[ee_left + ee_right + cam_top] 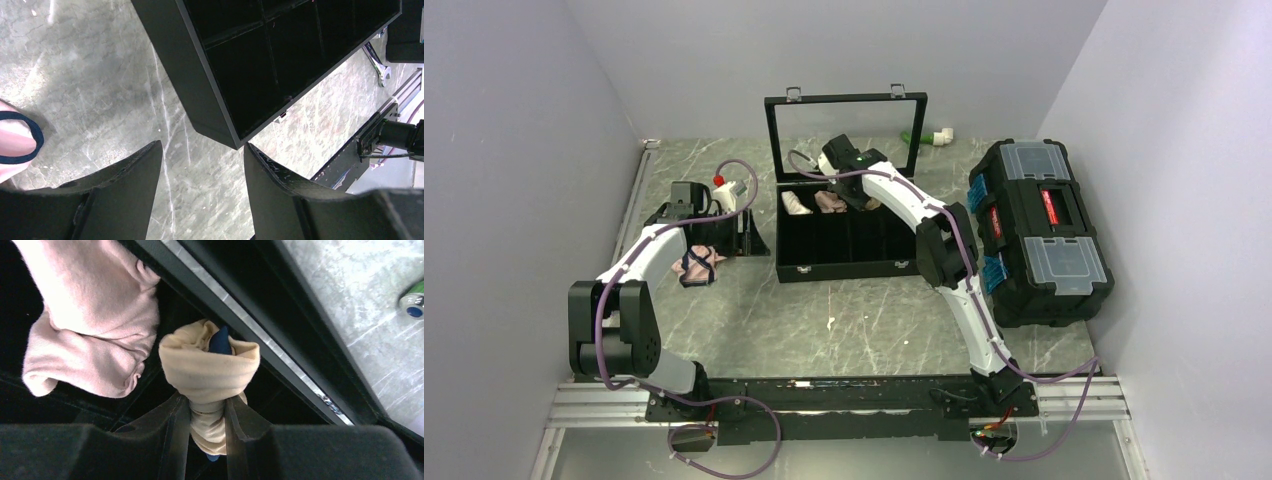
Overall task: Roll the underwear
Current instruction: Place the underwear in the storage box.
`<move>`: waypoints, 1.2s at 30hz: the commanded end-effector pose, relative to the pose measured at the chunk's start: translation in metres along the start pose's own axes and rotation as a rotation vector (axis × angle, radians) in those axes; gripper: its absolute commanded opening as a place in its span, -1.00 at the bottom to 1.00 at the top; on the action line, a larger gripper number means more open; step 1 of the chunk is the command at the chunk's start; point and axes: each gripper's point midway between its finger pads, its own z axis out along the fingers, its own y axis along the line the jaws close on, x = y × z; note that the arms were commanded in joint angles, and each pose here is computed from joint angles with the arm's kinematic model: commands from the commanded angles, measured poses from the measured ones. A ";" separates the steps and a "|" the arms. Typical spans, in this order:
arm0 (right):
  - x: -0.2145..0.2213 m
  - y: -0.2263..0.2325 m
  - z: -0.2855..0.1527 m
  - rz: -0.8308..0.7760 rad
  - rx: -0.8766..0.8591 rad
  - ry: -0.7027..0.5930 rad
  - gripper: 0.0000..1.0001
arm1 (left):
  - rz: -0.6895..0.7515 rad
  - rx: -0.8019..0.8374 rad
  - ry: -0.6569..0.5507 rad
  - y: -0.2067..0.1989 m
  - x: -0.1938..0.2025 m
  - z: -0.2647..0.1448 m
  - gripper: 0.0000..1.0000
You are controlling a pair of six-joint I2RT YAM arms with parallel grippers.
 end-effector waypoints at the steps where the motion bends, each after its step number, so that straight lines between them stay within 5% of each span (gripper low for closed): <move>1: 0.017 -0.003 0.005 0.060 0.006 0.038 -1.00 | 0.050 0.031 -0.058 -0.012 -0.020 -0.009 0.30; 36: 0.073 0.047 0.046 0.009 -0.157 0.205 -1.00 | 0.041 0.037 -0.045 -0.010 -0.018 -0.007 0.26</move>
